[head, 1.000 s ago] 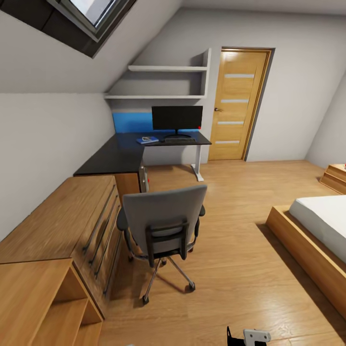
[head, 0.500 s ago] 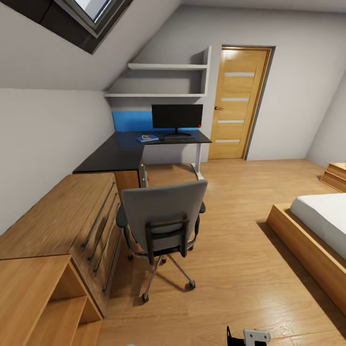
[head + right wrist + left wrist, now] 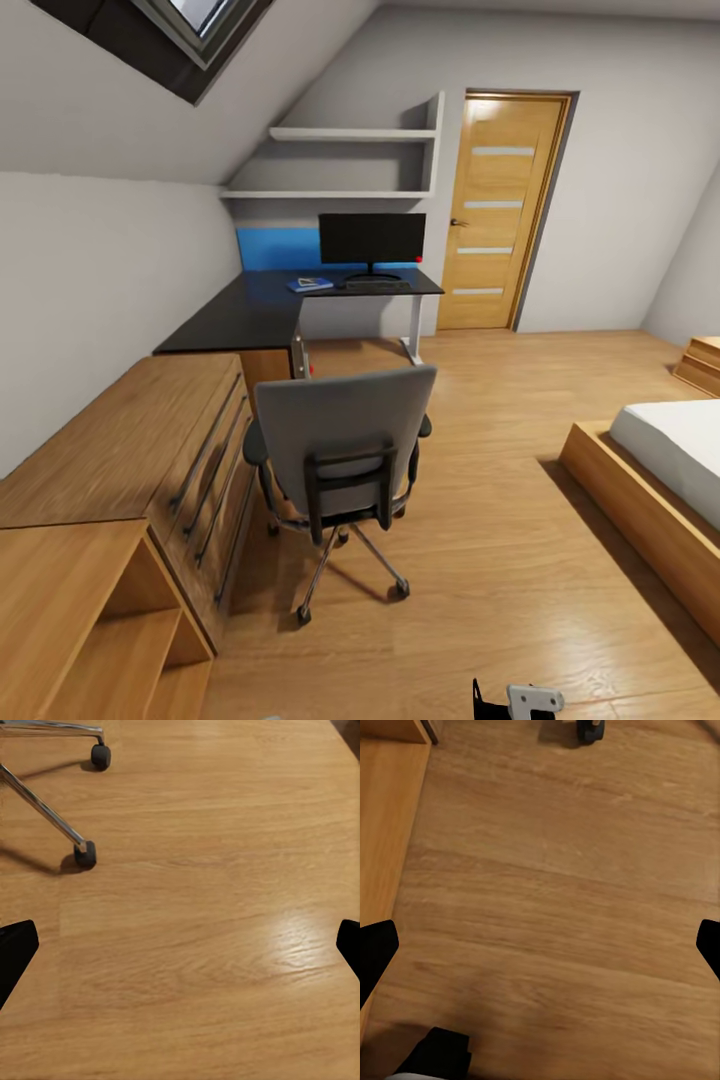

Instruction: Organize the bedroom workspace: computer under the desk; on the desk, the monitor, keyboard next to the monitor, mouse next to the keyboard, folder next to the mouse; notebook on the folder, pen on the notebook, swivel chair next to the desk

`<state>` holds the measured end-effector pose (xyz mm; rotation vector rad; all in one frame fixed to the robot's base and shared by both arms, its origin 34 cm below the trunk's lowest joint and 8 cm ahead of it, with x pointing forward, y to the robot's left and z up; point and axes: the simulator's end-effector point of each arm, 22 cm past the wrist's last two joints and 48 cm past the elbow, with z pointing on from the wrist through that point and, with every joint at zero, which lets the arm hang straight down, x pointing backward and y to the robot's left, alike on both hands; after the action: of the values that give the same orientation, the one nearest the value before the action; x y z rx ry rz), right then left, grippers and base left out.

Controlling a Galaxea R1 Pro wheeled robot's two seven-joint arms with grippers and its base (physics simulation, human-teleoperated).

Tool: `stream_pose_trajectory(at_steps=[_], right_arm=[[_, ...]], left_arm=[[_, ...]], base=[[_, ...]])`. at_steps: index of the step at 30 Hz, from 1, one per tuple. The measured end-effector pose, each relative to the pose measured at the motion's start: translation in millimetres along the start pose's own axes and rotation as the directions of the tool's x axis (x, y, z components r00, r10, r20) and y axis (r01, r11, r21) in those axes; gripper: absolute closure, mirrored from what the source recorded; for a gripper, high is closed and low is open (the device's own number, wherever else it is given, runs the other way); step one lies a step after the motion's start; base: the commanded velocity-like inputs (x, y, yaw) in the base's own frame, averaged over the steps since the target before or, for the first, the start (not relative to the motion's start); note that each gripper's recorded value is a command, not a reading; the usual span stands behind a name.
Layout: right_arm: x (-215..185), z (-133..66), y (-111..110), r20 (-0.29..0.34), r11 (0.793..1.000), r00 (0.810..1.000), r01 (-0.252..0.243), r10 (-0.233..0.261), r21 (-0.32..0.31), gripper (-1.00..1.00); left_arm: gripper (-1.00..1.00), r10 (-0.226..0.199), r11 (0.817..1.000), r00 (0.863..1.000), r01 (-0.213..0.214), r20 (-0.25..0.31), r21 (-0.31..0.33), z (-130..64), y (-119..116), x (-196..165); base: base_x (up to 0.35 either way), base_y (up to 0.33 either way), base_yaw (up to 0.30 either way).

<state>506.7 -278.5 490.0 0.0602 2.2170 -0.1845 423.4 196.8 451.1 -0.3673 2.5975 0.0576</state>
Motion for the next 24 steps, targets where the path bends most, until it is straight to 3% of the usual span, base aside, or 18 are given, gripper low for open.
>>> stream_pose_trajectory(at_steps=[15,24], right_arm=[[24,14.6,3,-0.001,1.000,1.000,0.000,0.000,0.000,-1.00],[40,23.3,4,-0.001,1.000,1.000,0.000,0.000,0.000,-1.00]], left_arm=[[-1.00,0.000,1.000,1.000,0.000,0.001,0.000,23.1,2,16],[-1.00,0.000,1.000,1.000,0.000,0.001,0.000,37.3,3,27]], base=[[0.000,0.000,0.014],[0.000,0.000,0.117]])
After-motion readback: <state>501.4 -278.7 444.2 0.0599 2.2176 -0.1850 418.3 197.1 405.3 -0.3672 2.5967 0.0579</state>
